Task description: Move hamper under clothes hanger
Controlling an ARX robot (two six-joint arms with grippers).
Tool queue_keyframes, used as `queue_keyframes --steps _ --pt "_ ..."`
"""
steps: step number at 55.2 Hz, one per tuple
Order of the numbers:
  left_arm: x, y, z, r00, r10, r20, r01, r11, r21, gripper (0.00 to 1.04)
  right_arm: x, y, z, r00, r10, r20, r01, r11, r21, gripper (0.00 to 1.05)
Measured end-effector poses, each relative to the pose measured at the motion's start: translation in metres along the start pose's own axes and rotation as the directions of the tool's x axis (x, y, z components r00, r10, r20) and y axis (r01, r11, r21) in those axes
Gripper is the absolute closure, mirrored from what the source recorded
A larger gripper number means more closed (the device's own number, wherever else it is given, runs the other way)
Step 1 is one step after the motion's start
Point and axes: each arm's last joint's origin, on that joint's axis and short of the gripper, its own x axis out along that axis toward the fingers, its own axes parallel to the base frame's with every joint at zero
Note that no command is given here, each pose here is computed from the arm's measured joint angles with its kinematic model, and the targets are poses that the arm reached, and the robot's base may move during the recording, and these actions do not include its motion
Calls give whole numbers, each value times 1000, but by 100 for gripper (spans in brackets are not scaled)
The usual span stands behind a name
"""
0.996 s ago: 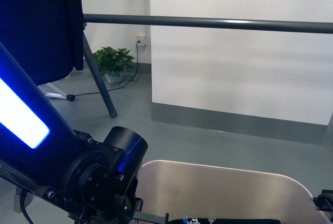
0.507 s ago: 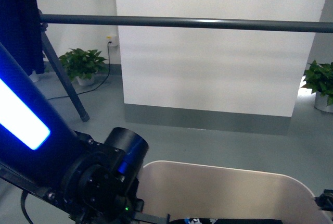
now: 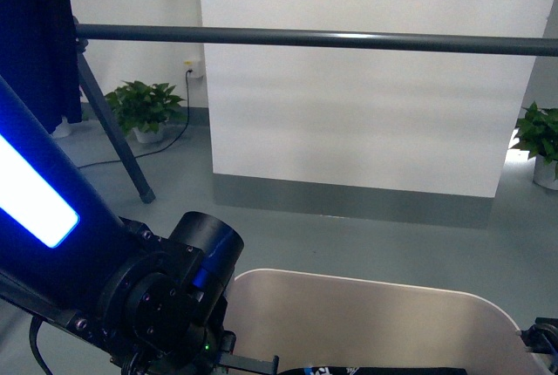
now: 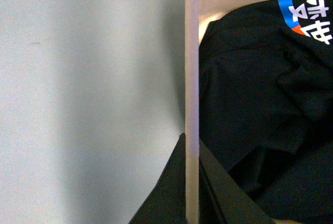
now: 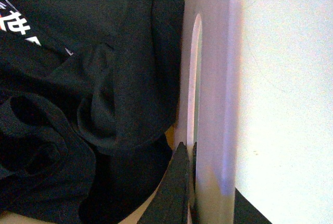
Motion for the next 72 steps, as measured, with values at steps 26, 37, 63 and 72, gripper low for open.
queue_keyframes --steps 26,37,63,72 --pt "0 -2 7 975 -76 209 49 990 131 101 0 -1 7 997 -18 81 7 991 131 102" --pt "5 -9 14 982 -42 186 16 990 143 101 7 -1 15 998 -21 54 14 992 123 102" --pt "36 -23 10 991 12 135 -31 989 144 101 29 0 35 998 -57 31 55 996 66 102" --pt "40 -25 10 990 18 139 -37 990 138 101 34 1 37 998 -62 28 61 997 52 102"
